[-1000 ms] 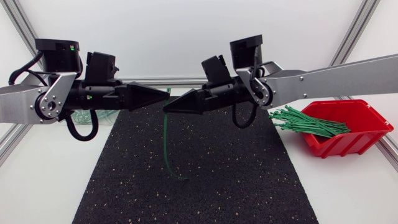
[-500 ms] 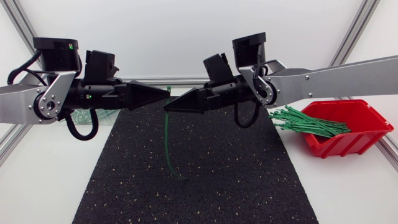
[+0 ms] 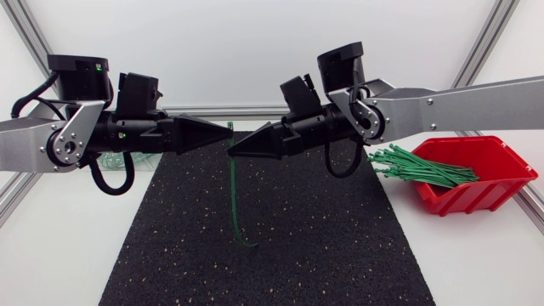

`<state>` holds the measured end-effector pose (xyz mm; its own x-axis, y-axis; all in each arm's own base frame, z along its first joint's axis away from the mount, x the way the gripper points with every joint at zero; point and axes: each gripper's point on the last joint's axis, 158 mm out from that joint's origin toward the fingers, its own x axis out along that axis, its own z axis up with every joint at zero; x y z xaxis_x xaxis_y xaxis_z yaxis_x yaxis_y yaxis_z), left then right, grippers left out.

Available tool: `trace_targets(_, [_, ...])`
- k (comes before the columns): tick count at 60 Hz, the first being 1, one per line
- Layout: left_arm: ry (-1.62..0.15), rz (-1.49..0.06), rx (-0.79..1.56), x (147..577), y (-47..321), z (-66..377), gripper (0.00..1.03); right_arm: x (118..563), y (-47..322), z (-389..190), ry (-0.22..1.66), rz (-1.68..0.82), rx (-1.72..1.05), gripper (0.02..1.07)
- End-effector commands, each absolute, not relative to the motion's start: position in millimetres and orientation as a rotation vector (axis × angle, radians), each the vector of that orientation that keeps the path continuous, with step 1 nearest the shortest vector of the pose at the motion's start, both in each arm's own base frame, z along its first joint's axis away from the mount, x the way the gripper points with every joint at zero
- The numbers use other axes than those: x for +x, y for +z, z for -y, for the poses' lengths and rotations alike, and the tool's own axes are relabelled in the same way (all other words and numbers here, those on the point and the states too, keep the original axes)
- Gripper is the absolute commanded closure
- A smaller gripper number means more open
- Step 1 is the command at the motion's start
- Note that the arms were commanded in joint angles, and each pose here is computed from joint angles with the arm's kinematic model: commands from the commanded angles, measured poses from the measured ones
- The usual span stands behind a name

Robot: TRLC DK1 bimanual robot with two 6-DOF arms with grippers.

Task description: Take a green cable tie from the red box, thread the tail through the head to close it, then place it in the transparent bin on the left.

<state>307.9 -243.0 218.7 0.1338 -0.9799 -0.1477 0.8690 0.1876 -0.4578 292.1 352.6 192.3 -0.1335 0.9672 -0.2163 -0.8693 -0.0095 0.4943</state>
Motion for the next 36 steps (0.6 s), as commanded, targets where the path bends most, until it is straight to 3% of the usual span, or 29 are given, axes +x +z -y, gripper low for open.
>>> trace_targets(1, [-1.349,-0.467,-0.301,304.7,219.5,237.6,0.99,292.9,202.6,-351.3,1.592,-0.570,0.185,1.01])
trace_targets(5, [-1.344,-0.467,-0.301,305.4,220.0,237.4,0.99,292.2,202.2,-352.9,1.583,-0.566,0.174,0.97])
trace_targets(16, [-1.333,-0.461,-0.300,307.5,225.2,234.4,0.99,293.1,205.4,-351.6,1.567,-0.553,0.136,0.59])
trace_targets(22, [-1.321,-0.453,-0.301,308.9,229.7,230.3,0.99,297.5,204.2,-346.8,1.549,-0.556,0.062,0.53])
trace_targets(36, [-1.332,-0.446,-0.296,305.9,230.5,230.1,0.99,295.5,171.9,-338.8,1.513,-0.565,-0.212,0.53])
